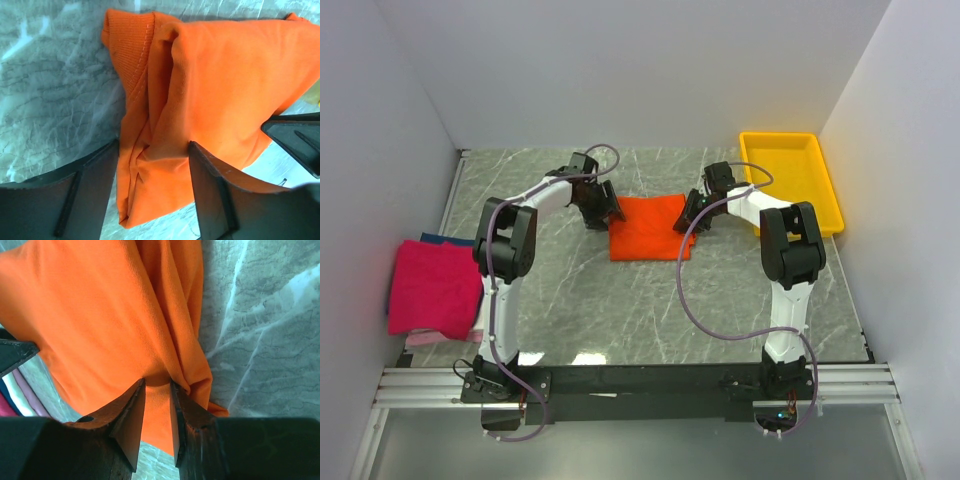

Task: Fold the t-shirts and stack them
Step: Neatly place the folded tshirt to the corner

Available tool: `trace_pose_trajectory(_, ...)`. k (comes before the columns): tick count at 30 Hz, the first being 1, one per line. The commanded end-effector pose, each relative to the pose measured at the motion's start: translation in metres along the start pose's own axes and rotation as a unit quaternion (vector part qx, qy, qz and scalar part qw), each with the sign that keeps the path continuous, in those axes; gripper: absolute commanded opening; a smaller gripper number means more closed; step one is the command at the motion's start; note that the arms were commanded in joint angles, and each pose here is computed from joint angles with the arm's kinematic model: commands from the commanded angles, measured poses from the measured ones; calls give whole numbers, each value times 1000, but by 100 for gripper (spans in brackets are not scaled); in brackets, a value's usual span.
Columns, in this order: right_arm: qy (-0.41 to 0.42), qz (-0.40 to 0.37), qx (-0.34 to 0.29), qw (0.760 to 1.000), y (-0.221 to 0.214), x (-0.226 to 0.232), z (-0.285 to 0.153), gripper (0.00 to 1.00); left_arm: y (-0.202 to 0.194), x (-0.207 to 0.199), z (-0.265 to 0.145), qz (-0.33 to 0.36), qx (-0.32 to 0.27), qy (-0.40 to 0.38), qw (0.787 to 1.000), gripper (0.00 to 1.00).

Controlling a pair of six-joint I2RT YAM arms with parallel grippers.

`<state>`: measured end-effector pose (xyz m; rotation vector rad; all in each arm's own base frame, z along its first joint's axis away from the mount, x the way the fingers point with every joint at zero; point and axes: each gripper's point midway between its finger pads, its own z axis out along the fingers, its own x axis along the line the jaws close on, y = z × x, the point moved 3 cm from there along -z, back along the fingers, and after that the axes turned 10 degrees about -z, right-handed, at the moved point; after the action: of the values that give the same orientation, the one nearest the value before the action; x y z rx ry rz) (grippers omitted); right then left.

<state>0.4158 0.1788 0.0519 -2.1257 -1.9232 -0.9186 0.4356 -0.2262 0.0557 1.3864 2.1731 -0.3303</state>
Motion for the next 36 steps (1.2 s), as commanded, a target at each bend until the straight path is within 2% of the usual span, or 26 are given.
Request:
trace_pose_trajectory(1,-16,-9,1,1000,-1,-4,8,34,-27,65,44,-1,31,116,993,65)
trace_pose_trajectory(5,-13,-10,1,1000,-1,-2,9,34,-32,57,43,6,32,110,993,54)
trace_pose_trajectory(6,-13,-11,2,1000,-2,-2,9,34,-33,56,43,7,34,108,994,42)
trace_pose_trajectory(8,-11,-11,-1,1000,-1,0,8,34,-36,56,43,7,38,107,994,34)
trace_pose_trajectory(9,-10,-12,0,1000,0,1,8,34,-37,54,42,8,37,106,994,21)
trace_pose_trajectory(11,-9,-13,-1,1000,0,3,8,34,-39,53,42,6,41,102,994,13)
trace_pose_trajectory(12,-9,-13,-1,1000,1,4,6,34,-38,53,41,5,40,102,994,1)
trace_pose_trajectory(16,-6,-18,-13,1000,8,11,-4,35,-34,47,31,-10,25,104,994,1)
trace_pose_trajectory(21,9,-34,-70,997,29,39,-47,41,-15,33,4,-37,-26,125,991,1)
trace_pose_trajectory(24,19,-40,-105,993,39,56,-76,43,1,40,-14,-103,-63,162,979,1)
trace_pose_trajectory(28,29,-47,-129,990,42,71,-103,43,28,49,-43,-179,-100,218,954,1)
trace_pose_trajectory(30,37,-49,-139,988,41,78,-115,43,30,69,-58,-220,-98,274,931,1)
trace_pose_trajectory(31,40,-51,-141,988,41,80,-117,43,42,71,-69,-244,-129,289,917,1)
trace_pose_trajectory(32,44,-55,-145,987,39,85,-123,43,44,84,-82,-267,-129,314,902,0)
trace_pose_trajectory(34,49,-60,-147,986,35,92,-129,43,55,96,-105,-316,-145,316,883,0)
trace_pose_trajectory(36,52,-64,-147,986,32,95,-130,43,62,105,-121,-349,-150,304,874,0)
